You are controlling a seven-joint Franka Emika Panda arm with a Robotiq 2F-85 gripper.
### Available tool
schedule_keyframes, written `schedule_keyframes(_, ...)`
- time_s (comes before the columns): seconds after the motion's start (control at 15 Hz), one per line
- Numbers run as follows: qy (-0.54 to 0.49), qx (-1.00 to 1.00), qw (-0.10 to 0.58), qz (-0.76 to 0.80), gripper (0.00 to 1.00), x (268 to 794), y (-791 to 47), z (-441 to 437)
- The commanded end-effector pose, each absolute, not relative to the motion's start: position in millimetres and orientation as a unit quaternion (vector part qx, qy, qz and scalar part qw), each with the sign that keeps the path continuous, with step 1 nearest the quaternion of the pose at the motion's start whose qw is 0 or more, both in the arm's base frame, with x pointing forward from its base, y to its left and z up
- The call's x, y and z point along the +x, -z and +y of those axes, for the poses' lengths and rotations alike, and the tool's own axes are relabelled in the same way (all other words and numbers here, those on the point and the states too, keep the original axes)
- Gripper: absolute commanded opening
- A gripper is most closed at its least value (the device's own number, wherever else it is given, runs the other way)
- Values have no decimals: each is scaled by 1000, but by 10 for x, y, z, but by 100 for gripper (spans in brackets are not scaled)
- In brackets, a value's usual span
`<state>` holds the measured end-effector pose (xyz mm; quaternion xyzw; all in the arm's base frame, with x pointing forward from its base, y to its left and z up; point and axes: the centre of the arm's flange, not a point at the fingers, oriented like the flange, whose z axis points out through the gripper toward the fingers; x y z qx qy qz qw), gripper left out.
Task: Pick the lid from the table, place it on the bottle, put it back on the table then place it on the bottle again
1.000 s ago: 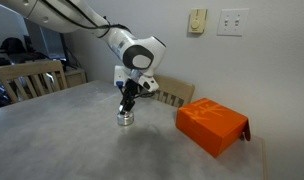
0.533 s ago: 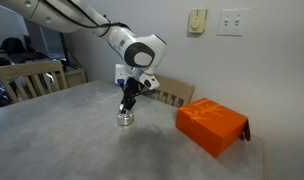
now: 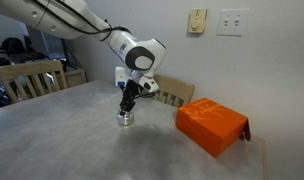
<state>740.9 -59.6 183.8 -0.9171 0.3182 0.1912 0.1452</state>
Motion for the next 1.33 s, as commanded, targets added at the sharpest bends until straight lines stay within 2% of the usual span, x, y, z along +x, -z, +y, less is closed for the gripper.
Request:
schedule_keyframes(0.0, -201, -917, 140, 314, 44, 7523, -1825, -566)
schedule_keyframes(0.67, -202, -923, 136, 299, 44, 7526, -1843, -328)
schedule_keyframes(1.27, -204, -940, 121, 247, 44, 7513, -1841, 379)
